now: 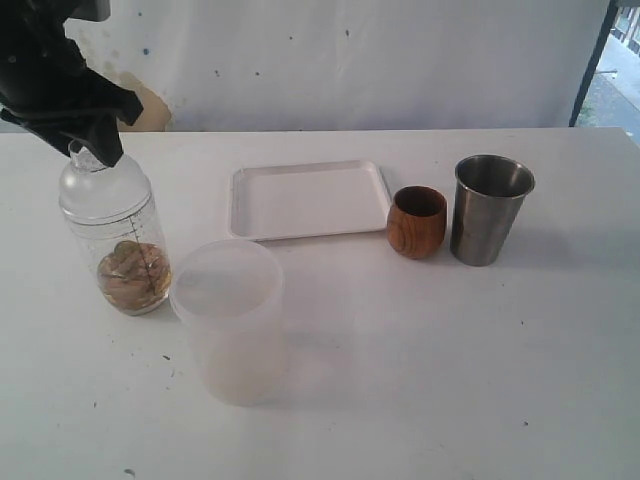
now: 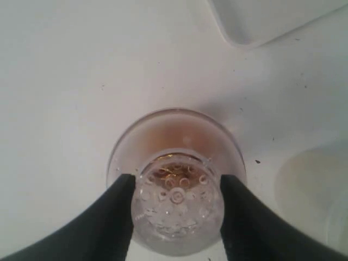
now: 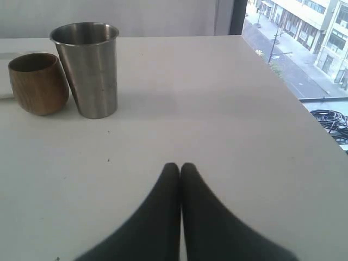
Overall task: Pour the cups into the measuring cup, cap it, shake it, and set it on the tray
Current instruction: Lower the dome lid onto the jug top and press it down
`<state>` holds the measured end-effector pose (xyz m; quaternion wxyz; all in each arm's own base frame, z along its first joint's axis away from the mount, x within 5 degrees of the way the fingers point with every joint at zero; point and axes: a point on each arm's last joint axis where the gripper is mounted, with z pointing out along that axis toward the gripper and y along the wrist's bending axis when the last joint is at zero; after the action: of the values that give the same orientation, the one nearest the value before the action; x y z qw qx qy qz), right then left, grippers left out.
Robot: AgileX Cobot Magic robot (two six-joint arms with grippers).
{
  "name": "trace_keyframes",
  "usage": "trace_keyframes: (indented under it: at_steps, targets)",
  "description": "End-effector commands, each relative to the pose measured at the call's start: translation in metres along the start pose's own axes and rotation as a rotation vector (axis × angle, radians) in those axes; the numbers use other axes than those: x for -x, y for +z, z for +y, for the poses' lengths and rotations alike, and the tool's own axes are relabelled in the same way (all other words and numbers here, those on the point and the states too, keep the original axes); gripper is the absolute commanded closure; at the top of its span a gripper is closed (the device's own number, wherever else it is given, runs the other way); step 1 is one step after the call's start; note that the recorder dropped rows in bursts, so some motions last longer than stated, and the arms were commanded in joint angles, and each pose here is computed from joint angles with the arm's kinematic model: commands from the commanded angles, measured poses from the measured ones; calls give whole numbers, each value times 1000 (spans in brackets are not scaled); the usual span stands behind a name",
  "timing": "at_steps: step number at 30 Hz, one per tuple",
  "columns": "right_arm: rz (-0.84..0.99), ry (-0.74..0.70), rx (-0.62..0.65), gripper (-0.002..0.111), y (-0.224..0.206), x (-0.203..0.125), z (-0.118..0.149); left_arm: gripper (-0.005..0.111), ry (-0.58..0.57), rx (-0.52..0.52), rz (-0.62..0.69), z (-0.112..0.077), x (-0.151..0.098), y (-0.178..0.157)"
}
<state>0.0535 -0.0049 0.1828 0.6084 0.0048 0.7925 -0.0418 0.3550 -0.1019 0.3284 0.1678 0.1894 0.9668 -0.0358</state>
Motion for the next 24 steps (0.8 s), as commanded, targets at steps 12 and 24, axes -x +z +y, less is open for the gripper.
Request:
trace_keyframes:
  at_steps: [12,24]
  targets:
    - [-6,5,5,108,0,0,0,77,-2,1,-1,0,0,0]
    - [-6,5,5,108,0,0,0,47,-16,0,8,0,0,3]
